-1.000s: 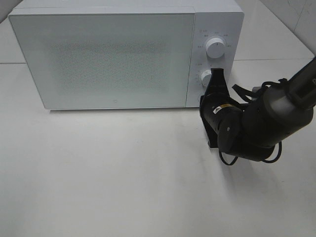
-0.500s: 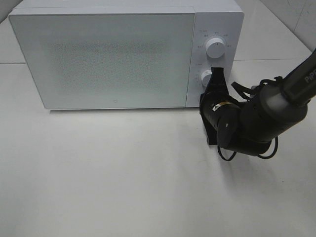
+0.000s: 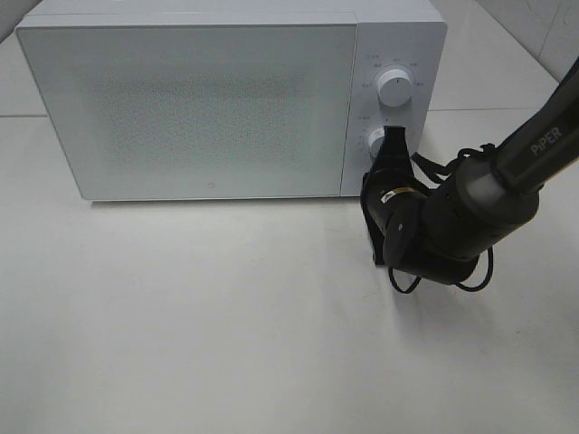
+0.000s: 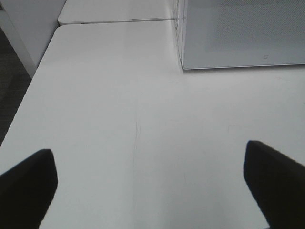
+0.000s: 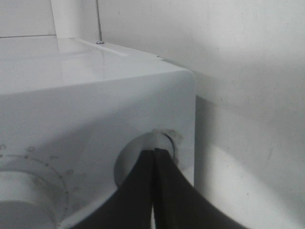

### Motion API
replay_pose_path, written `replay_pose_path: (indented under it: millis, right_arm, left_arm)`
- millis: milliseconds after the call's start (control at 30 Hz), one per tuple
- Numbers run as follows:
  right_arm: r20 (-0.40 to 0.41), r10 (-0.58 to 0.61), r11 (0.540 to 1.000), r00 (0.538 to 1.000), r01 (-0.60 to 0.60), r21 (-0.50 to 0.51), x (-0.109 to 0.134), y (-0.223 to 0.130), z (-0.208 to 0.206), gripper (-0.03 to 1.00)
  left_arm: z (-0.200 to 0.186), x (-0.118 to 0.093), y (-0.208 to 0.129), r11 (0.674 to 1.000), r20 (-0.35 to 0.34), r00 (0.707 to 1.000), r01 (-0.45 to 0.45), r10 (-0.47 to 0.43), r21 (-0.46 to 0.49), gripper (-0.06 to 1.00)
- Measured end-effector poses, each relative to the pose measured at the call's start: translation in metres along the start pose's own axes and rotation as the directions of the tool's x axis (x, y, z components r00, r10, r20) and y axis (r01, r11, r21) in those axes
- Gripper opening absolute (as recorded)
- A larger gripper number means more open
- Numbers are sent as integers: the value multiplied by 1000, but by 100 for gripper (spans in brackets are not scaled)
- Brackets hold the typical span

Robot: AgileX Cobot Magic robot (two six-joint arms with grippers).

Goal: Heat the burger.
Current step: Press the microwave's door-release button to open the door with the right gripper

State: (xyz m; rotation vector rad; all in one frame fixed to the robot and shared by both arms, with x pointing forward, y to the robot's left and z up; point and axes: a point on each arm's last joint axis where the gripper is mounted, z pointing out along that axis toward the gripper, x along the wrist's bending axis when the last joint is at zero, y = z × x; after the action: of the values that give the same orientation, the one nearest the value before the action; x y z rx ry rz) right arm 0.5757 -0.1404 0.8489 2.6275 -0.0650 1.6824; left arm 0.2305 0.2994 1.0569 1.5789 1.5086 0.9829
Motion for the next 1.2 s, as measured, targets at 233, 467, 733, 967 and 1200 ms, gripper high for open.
replay_pose_path:
  millis: [233,467,733,967,1200]
  right_arm:
    - [-4,24,999,1000,-24,-25,3,0,3,2]
    - [-13,47,997,999,-48,-60,8,-1,7,2]
    - [-30,79,992,996,-82,-94,5,-5,13,2]
    - [-30,80,992,996,-82,-96,4,-5,13,2]
    - [-12,61,994,998,-62,-94,4,-6,13,2]
  left_arm:
    - [0,0,0,1000,0,1000,0,0,0,99]
    - [0,0,0,1000,0,1000,0,0,0,99]
    - [0,0,0,1000,0,1000,0,0,0,99]
    - [0,0,0,1000,0,1000,0,0,0,99]
    - [0,0,0,1000,0,1000,0,0,0,99]
